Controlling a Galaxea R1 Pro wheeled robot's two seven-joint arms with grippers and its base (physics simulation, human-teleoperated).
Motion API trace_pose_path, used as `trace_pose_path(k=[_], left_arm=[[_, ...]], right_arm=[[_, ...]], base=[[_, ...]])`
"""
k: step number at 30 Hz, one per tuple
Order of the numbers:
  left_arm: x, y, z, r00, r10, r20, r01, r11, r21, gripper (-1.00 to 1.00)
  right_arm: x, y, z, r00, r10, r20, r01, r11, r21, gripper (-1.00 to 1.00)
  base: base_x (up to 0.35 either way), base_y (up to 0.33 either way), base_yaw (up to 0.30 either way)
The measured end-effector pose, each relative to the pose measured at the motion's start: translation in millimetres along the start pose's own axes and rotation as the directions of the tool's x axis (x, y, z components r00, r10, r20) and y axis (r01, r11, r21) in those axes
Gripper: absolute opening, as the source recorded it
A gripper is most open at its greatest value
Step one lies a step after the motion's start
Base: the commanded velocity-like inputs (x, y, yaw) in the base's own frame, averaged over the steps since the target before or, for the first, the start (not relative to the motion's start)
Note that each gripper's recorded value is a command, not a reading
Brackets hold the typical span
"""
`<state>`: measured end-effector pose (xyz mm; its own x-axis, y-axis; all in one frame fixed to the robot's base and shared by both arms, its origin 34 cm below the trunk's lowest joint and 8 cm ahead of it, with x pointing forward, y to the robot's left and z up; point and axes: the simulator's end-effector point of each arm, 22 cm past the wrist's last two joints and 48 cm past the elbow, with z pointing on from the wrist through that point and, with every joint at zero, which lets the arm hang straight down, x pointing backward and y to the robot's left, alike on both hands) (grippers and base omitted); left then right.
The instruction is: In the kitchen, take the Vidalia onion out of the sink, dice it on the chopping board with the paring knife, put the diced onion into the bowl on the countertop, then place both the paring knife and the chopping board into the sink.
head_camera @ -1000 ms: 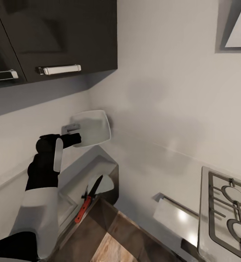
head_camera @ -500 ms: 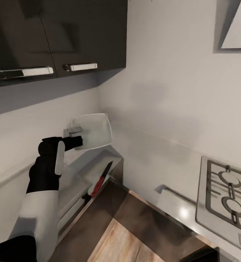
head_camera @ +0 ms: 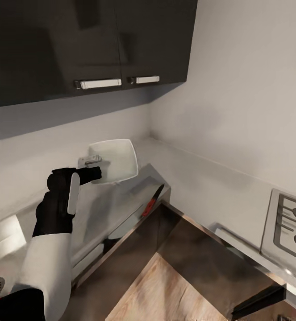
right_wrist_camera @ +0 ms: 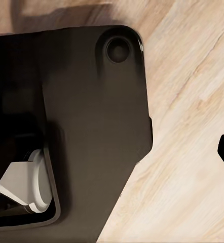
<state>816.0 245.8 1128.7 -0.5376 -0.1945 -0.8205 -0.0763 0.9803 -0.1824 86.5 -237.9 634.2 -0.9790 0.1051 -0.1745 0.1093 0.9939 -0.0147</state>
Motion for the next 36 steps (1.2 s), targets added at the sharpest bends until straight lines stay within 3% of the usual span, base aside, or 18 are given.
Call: trace_pose_path(k=[14, 29, 33, 36], left_arm=[[0.0, 0.0, 0.0, 1.0, 0.0, 0.0, 0.0, 1.0, 0.0, -1.0], [-1.6, -0.9, -1.2, 1.0, 0.001, 0.005, -0.001, 1.0, 0.002, -1.0], [15.0, -6.3, 5.7, 0.999, 0.018, -0.033, -0.018, 1.0, 0.008, -1.0], [60.8, -9.9, 19.3, 0.991, 0.045, -0.129, -0.043, 0.999, 0.012, -1.0]], right_arm=[[0.0, 0.0, 0.0, 1.0, -0.001, 0.0, 0.001, 1.0, 0.0, 1.0], [0.0, -0.8, 0.0, 1.0, 0.0, 0.0, 0.0, 1.0, 0.001, 1.0], [0.1, -1.2, 0.0, 1.0, 0.001, 0.0, -0.001, 1.0, 0.001, 1.0], [0.6, -1.1, -0.2, 1.0, 0.001, 0.0, -0.001, 1.0, 0.001, 1.0]], base=[[-0.34, 0.012, 0.287], [-0.305, 0.163, 0.287], [-0.19, 0.197, 0.198], [-0.074, 0.086, 0.035]])
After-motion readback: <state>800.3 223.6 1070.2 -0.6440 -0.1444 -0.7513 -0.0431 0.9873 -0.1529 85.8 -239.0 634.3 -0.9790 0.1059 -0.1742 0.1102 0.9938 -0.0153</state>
